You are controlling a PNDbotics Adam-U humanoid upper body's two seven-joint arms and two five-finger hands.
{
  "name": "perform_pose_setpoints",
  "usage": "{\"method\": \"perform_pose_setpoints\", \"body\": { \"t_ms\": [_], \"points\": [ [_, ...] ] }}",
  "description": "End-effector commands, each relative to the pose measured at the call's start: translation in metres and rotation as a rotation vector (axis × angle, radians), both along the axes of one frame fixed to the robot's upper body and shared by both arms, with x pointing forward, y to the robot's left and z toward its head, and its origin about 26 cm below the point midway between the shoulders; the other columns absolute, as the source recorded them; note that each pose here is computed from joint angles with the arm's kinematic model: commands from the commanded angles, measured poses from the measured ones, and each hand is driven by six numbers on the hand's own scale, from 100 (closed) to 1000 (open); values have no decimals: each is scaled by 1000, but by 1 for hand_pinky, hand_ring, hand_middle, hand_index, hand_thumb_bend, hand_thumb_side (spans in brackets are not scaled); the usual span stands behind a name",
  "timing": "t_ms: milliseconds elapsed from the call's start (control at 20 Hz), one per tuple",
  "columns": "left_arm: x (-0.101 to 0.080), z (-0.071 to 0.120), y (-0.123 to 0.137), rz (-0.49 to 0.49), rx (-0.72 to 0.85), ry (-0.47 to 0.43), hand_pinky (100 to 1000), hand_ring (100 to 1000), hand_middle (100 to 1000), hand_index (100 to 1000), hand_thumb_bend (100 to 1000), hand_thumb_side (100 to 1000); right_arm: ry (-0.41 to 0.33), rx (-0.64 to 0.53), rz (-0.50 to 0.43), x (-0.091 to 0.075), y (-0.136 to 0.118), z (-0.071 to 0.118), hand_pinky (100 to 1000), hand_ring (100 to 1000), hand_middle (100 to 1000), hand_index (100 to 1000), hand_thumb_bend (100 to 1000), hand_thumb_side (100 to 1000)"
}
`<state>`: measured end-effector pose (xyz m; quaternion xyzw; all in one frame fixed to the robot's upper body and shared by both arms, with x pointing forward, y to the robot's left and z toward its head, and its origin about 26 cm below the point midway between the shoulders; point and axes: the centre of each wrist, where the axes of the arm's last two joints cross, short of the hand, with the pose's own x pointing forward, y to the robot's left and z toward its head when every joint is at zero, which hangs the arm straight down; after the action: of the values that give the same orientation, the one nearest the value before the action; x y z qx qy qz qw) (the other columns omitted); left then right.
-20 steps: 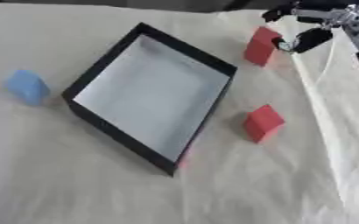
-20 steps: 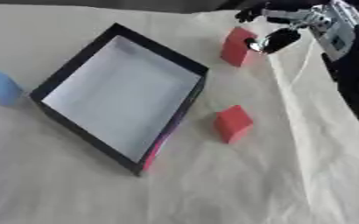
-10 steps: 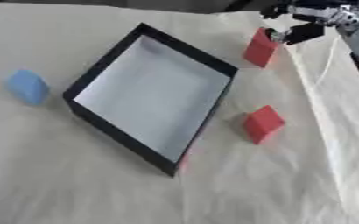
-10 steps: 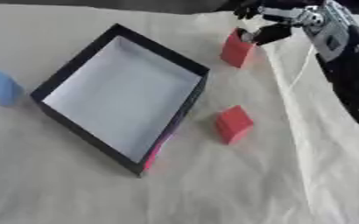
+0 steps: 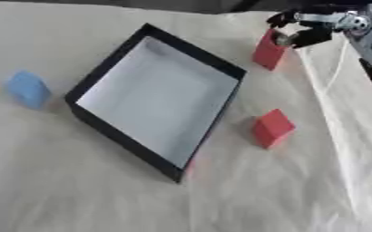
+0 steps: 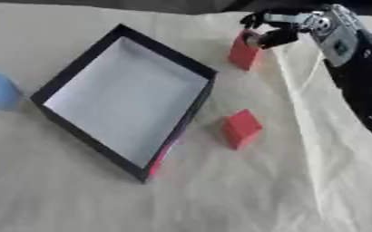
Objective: Pick up objects on the table and place them in the box.
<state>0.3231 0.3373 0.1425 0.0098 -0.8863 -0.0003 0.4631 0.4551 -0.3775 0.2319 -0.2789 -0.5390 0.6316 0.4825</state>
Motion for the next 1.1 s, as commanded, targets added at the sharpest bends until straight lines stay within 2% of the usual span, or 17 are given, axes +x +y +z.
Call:
{"method": "perform_pose_setpoints", "body": {
  "t_ms": [50, 100, 250, 300, 550, 900, 1100],
  "points": [
    [1, 11, 3, -4, 30, -26, 840, 854, 794, 782, 109, 730, -65, -33, -22, -6, -9, 21, 1000, 945, 899, 997, 100, 682],
    [1, 11, 3, -4, 30, -25, 840, 854, 795, 781, 109, 731, -75, -37, -20, -6, -8, 22, 1000, 945, 898, 994, 100, 656],
    [1, 11, 3, -4, 30, -25, 840, 854, 795, 781, 109, 731, -91, -44, -16, -5, -8, 22, 1000, 945, 898, 994, 100, 656],
    [1, 11, 3, -4, 30, -25, 840, 855, 795, 779, 109, 731, -101, -41, -14, -5, -8, 23, 1000, 940, 892, 996, 100, 610],
    [1, 10, 2, -11, 33, -21, 840, 856, 794, 777, 108, 732, -133, -24, -16, -4, -8, 22, 1000, 935, 889, 1000, 100, 582],
    [1, 9, 3, -8, 35, -16, 841, 857, 795, 773, 109, 734, -113, -16, -52, 0, -5, 16, 1000, 942, 902, 1000, 100, 675],
    [0, 8, 4, -9, 36, -14, 841, 858, 795, 772, 110, 733, -101, 1, -82, 3, -3, 16, 1000, 945, 905, 1000, 100, 655]
  ]
}}
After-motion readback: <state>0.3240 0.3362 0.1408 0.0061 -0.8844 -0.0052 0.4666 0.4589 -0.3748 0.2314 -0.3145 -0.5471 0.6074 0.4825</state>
